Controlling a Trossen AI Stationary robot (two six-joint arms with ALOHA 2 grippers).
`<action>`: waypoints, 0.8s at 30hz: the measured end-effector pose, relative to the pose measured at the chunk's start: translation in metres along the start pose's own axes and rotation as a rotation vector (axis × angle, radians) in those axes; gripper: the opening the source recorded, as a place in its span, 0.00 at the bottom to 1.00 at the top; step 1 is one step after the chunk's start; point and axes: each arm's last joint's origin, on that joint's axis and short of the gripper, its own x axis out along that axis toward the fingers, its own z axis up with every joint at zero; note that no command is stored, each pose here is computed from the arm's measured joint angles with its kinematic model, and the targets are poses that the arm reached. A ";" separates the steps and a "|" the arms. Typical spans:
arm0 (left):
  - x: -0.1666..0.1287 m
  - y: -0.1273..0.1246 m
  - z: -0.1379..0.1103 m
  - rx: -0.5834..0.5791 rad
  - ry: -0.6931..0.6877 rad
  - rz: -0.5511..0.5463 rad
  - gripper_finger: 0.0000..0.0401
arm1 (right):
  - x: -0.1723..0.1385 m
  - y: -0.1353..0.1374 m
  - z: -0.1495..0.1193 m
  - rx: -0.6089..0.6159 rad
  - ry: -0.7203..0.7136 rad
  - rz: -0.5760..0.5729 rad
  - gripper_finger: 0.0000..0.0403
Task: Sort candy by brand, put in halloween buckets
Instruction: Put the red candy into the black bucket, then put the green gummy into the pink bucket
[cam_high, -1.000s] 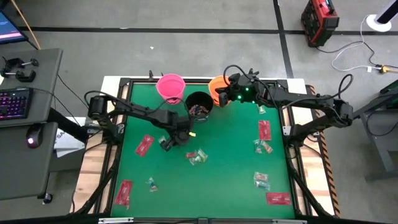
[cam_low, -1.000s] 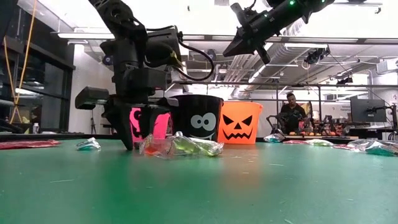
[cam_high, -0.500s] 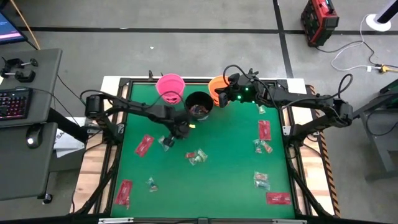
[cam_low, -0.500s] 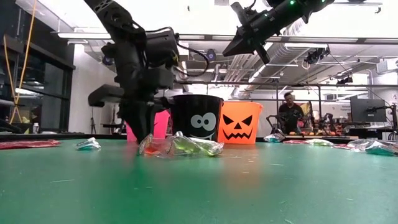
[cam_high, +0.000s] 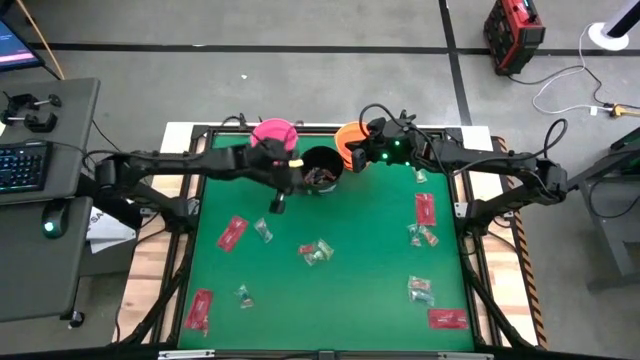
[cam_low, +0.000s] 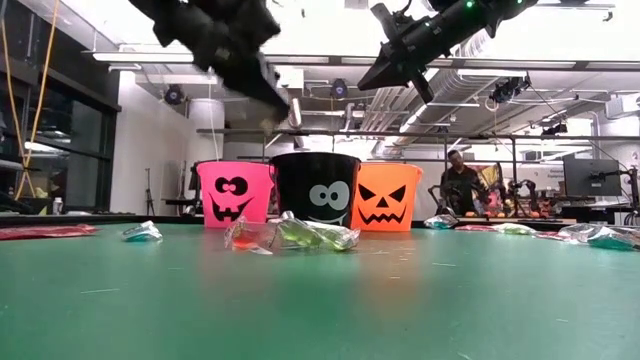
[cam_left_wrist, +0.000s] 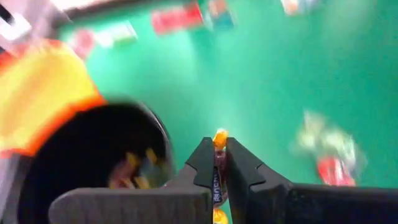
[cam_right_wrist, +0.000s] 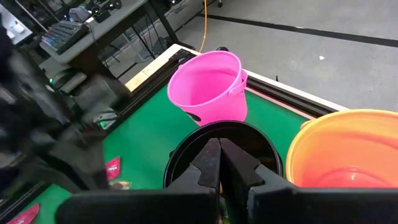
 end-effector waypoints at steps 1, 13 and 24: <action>-0.003 0.004 0.004 -0.007 -0.047 0.027 0.00 | 0.000 0.000 0.000 0.000 -0.003 0.001 0.00; 0.038 0.047 -0.006 -0.300 -0.203 0.224 0.00 | 0.000 0.001 0.003 0.003 -0.028 0.014 0.00; 0.036 0.051 -0.006 -0.476 -0.217 0.285 0.36 | 0.000 0.004 0.008 -0.051 -0.085 0.041 0.00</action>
